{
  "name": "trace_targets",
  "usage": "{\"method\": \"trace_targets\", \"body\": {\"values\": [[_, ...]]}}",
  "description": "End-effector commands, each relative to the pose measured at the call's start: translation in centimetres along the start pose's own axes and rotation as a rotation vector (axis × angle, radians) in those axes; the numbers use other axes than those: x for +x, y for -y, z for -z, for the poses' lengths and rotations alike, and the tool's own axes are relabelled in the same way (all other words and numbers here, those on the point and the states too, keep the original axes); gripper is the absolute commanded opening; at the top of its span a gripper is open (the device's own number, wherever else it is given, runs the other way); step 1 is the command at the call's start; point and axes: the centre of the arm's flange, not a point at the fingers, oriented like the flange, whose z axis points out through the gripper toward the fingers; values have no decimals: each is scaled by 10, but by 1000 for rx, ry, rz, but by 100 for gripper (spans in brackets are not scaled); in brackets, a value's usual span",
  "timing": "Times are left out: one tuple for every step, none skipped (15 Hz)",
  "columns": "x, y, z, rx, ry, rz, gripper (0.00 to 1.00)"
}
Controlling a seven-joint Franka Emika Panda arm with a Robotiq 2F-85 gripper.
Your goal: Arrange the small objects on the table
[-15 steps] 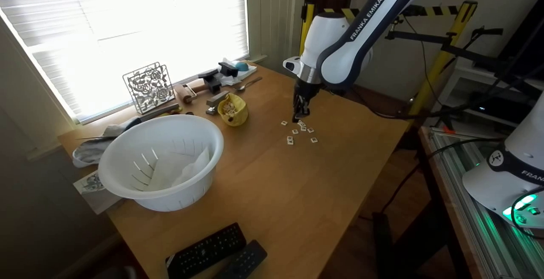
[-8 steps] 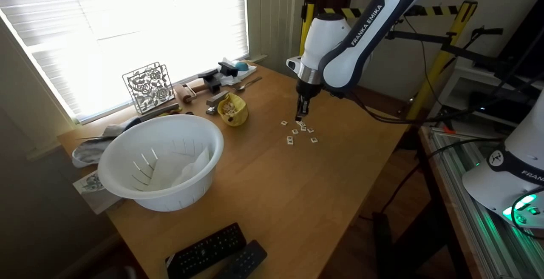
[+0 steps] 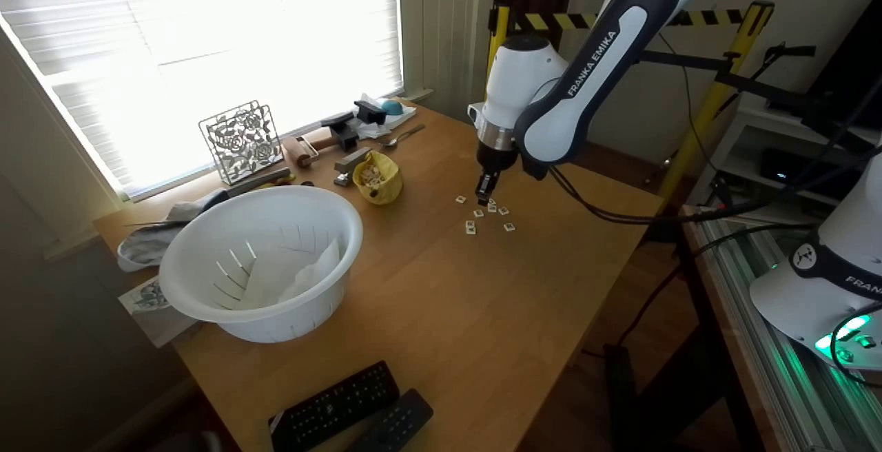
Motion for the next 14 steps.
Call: {"method": "trace_targets", "body": {"values": [[5, 9, -7, 3, -13, -72, 0], [4, 9, -8, 6, -12, -82, 0], [5, 9, -9, 5, -17, -90, 0], [5, 8, -10, 9, -16, -95, 0], [4, 8, -12, 13, -18, -102, 0], [4, 9, -14, 17, -20, -109, 0], [4, 10, -15, 20, -21, -119, 0], [4, 11, -16, 25, -23, -132, 0], [4, 12, -18, 28, -24, -142, 0], [4, 13, -19, 31, -24, -150, 0], [4, 14, -21, 35, -23, -153, 0], [3, 14, -23, 35, -24, -153, 0], [5, 14, -25, 37, -26, -124, 0], [5, 14, -26, 31, -28, -96, 0]]}}
